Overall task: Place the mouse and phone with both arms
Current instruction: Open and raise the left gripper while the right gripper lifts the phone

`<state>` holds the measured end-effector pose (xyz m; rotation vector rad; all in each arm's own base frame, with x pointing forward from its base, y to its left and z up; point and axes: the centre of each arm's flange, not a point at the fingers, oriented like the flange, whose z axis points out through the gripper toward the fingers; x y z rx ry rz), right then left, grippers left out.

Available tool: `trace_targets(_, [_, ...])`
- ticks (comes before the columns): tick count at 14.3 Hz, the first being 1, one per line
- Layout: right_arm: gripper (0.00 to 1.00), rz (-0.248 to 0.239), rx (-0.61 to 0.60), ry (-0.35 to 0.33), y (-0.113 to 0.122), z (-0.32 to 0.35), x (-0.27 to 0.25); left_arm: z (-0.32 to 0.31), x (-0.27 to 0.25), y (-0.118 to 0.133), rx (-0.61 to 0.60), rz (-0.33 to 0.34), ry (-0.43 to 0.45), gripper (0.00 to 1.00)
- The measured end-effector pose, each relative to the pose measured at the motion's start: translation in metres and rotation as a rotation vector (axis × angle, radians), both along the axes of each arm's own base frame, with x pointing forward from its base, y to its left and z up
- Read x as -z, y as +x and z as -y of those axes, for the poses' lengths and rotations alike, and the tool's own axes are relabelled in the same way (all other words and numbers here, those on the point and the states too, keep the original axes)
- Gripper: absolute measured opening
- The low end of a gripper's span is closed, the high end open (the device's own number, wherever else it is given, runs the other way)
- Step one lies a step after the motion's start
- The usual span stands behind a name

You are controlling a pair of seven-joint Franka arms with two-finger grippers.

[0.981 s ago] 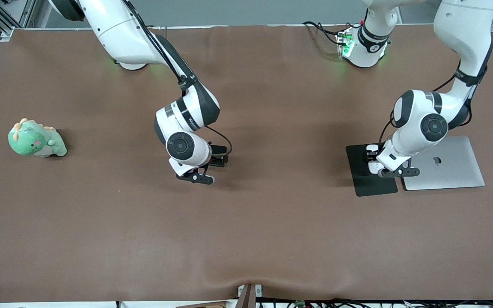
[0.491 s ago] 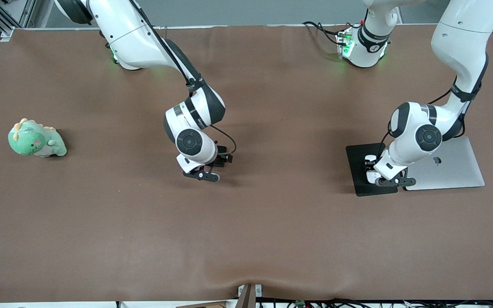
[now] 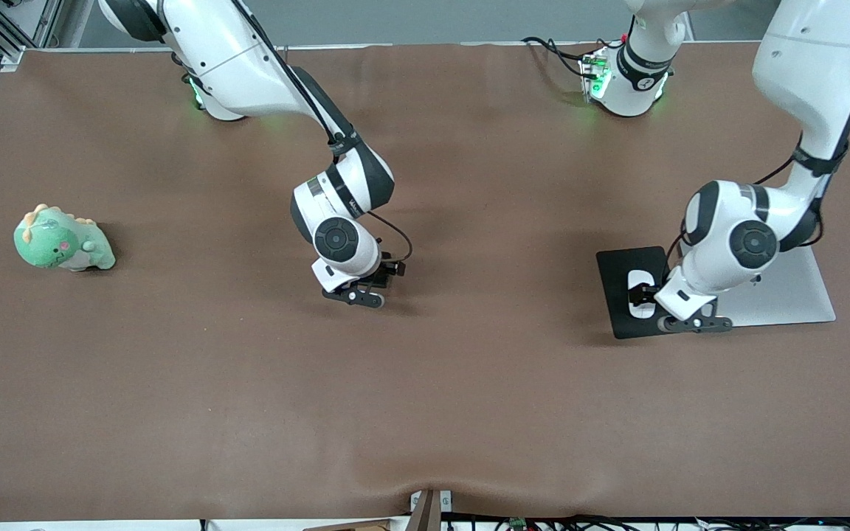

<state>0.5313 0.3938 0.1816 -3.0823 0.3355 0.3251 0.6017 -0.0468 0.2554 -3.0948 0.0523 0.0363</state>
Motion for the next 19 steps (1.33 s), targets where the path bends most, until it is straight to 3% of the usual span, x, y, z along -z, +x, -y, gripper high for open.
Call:
trace_targets(4, [1.00, 0.014, -0.002, 0.004, -0.004, -0.001, 0.005, -0.005, -0.120, 0.012, -0.032, -0.030, 0.044, 1.00])
trace_targets(8, [1.00, 0.027, -0.007, 0.006, -0.010, -0.004, 0.012, -0.021, -0.230, -0.009, -0.057, -0.043, -0.024, 1.00])
trace_targets(10, [0.95, 0.026, -0.008, 0.006, -0.011, -0.004, 0.012, -0.025, -0.275, -0.023, -0.071, -0.055, -0.033, 1.00])
trace_targets(12, [0.80, 0.024, -0.005, 0.002, -0.009, -0.002, 0.011, -0.022, -0.309, -0.033, -0.075, -0.078, -0.049, 1.00])
trace_targets(16, [0.80, -0.009, 0.021, -0.021, 0.003, 0.018, -0.001, -0.016, -0.349, -0.046, -0.085, -0.061, -0.089, 1.00])
trace_targets(19, [0.80, -0.038, 0.054, -0.023, 0.018, 0.041, -0.039, -0.018, -0.352, -0.047, -0.093, -0.056, -0.088, 1.00])
